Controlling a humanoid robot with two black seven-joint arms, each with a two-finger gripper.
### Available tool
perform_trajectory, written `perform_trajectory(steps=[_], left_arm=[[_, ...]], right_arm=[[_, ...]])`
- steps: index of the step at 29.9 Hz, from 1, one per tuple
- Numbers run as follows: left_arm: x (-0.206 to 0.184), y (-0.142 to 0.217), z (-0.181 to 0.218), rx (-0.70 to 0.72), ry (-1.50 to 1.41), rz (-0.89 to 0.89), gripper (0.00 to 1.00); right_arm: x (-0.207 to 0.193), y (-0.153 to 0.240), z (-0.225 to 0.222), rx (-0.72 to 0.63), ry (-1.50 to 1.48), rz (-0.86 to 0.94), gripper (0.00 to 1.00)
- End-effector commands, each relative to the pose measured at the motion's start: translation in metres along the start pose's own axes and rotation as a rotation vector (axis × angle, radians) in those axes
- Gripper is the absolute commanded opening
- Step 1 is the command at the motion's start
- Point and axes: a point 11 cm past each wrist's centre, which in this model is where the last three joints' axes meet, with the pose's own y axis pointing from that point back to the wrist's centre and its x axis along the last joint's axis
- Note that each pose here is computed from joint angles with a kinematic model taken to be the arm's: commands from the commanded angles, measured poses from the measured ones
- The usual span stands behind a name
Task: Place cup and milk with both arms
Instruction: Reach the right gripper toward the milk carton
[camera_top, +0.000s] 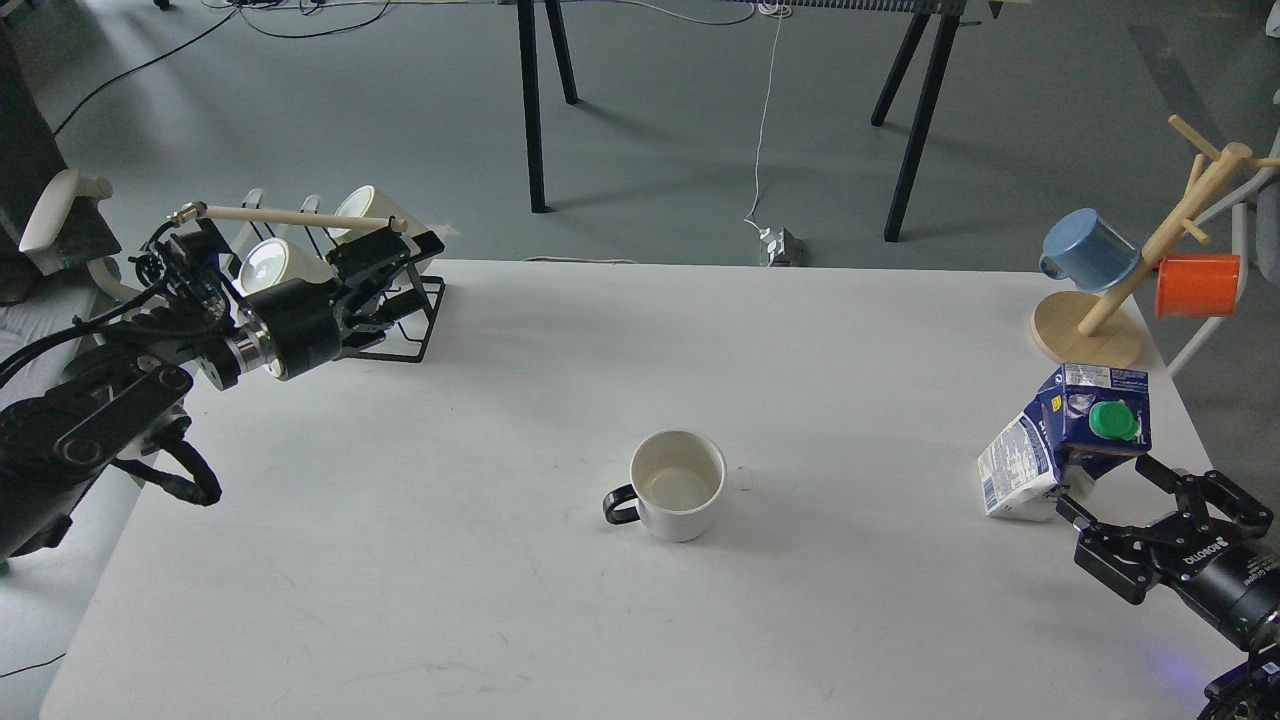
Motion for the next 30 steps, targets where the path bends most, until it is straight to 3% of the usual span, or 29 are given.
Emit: perform_trajectory(steps=[1,25,27,30], left_arm=[[0.0,0.001,-0.001,0.002,0.002,0.001,0.99],[-0.004,0.005,-0.013,0.025,0.021,0.006,0.99],[-0.004,0.005,-0.013,0.025,0.02,0.005,0.99],[-0.004,0.005,-0.014,0.027,0.02,0.006,0.99]], right_arm=[[-0.001,-0.006,0.001,0.003,-0.006,-0.013,0.99],[-0.003,-0.043,0.004,0.04,-0.056,-0.078,0.97],[-0.001,-0.046,0.009,0.036,-0.068,-0.08,0.93],[0.001,-0.047,0.013,0.025,-0.062,-0.076,0.58]])
